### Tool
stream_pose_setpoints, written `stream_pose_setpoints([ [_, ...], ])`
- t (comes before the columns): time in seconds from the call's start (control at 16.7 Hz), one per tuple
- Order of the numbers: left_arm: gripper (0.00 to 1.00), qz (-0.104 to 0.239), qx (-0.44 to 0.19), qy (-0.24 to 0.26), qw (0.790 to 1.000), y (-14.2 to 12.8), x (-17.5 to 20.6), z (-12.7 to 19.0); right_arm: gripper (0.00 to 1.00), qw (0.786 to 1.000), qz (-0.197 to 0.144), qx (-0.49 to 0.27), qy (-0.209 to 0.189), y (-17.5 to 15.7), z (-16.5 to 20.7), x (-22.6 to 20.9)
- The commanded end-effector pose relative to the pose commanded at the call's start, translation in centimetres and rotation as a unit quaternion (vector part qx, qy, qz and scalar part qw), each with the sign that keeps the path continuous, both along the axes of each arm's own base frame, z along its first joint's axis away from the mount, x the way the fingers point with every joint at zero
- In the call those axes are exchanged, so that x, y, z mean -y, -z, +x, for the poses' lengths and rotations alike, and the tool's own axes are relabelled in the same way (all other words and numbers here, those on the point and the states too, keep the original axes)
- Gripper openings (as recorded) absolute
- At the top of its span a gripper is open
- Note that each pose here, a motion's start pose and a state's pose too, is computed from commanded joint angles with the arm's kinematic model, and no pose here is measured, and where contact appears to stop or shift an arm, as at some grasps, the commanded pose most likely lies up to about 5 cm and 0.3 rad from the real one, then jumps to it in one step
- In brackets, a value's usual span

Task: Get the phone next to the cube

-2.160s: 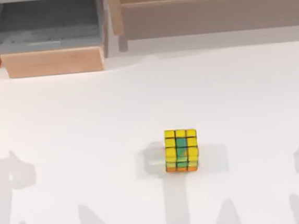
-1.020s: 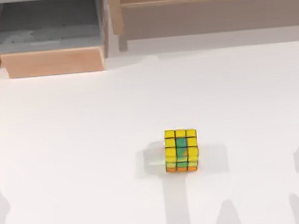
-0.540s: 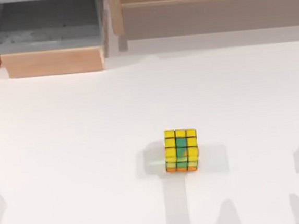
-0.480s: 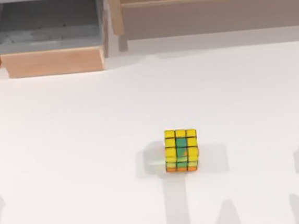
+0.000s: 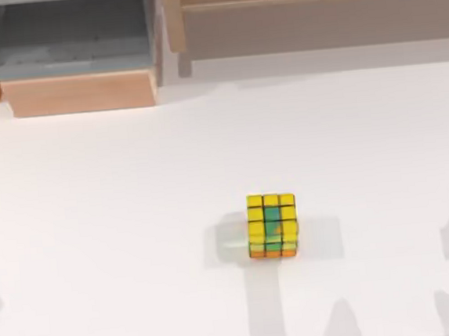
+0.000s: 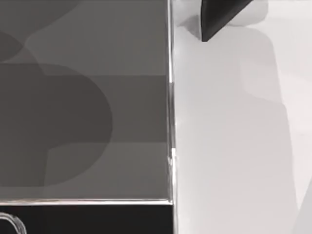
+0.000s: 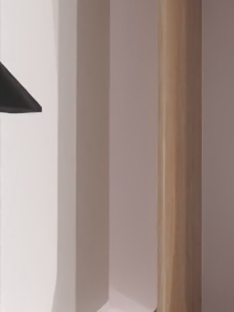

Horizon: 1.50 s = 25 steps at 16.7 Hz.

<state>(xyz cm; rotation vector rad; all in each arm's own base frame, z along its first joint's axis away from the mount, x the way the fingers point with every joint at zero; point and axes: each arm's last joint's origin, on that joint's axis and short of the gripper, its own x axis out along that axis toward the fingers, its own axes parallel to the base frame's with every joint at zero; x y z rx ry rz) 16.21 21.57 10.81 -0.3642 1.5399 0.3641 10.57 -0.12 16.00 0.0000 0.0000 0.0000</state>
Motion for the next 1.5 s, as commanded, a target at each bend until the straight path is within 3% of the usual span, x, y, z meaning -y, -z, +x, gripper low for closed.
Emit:
stream_pose_setpoints([
  [0.72, 0.02, 0.0, 0.0, 0.0, 1.0, 0.0, 0.0, 0.0, 1.0, 1.0, 0.0, 0.0, 0.0, 0.0, 0.0, 0.0],
  [1.2, 0.0, 0.0, 0.0, 0.0, 1.0, 0.0, 0.0, 0.0, 1.0, 1.0, 0.0, 0.0, 0.0, 0.0, 0.0, 0.0],
  [1.5, 0.0, 0.002, 0.006, 0.001, 1.0, -1.7, 0.0, 0.1, 1.0, 1.0, 0.0, 0.0, 0.0, 0.0, 0.0, 0.0],
])
